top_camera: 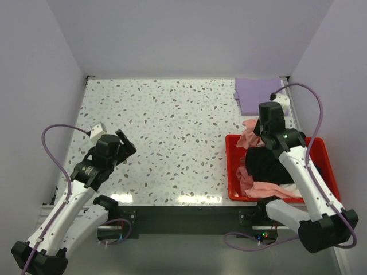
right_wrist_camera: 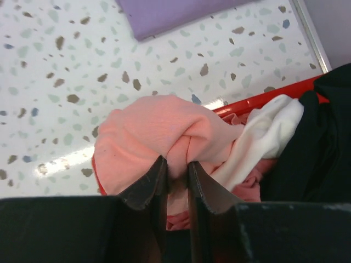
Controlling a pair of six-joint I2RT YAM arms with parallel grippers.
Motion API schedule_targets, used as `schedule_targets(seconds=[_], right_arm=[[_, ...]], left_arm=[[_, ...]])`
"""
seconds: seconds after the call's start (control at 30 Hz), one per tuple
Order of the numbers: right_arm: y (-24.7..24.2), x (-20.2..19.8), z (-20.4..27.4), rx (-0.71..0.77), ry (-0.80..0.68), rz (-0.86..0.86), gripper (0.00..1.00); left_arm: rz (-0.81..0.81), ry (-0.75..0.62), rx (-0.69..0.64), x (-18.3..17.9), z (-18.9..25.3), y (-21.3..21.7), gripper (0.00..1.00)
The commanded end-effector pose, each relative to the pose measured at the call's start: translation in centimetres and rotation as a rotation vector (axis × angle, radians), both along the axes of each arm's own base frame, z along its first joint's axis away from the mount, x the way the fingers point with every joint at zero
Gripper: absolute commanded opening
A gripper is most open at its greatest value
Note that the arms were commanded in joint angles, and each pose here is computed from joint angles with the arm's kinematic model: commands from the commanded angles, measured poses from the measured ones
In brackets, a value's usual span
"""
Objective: Fold and stack the t-shirts
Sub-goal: Grab the tshirt from the pile
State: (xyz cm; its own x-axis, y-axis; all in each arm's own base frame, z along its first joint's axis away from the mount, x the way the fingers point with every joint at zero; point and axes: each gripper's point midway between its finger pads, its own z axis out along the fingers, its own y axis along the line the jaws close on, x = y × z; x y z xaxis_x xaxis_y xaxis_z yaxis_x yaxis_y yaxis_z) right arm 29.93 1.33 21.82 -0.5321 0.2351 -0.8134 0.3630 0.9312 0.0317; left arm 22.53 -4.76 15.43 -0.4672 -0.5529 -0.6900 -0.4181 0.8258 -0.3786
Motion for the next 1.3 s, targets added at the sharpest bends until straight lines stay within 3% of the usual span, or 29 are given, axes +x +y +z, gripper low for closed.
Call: schedule_targets(seconds=[0.0,0.33,0.63,0.87,1.0,1.07,1.13,1.17,1.27], right_arm=[[1.5,0.9,9.6,0.094,-0.264,0.079,0.06],[4.1,-2.2,25.6,0.198,-0.631,0.304,0.06],[4.7,-4.2,33.4,0.186,-0.808,0.401,0.07],[10.2,-3.8,39.1,0.255,-0.963,0.702,0.09],[13.8,-4.1,42.4,0.373,-0.995,0.892,0.09],[16.4,-4.9,43.6,0.435,-1.012,1.066,0.09],[18.7,-3.9,45.2,0.574,-1.019,1.175,0.08],[18.7,-4.4,45.9,0.559,-1.059,1.203,0.08],[20.9,-4.0,47.7,0.717,-1.092,1.298,0.07]], left_arm=[[-0.059,-0.048,-0.015,0.9,1.3,-1.0,1.0],[-0.059,-0.093,-0.037,1.0,2.4,-1.1,1.0],[-0.065,-0.082,-0.033,1.4,2.7,-1.3,1.0],[-0.07,-0.091,-0.043,2.0,2.8,-1.7,1.0],[-0.052,-0.08,-0.026,2.1,2.9,-1.3,1.0],[-0.052,-0.073,-0.021,1.9,3.0,-1.2,1.0],[-0.024,-0.074,-0.001,1.7,2.9,-0.6,1.0],[-0.024,-0.074,-0.001,1.7,2.9,-0.5,1.0],[-0.047,-0.086,-0.022,1.7,3.8,-1.0,1.0]])
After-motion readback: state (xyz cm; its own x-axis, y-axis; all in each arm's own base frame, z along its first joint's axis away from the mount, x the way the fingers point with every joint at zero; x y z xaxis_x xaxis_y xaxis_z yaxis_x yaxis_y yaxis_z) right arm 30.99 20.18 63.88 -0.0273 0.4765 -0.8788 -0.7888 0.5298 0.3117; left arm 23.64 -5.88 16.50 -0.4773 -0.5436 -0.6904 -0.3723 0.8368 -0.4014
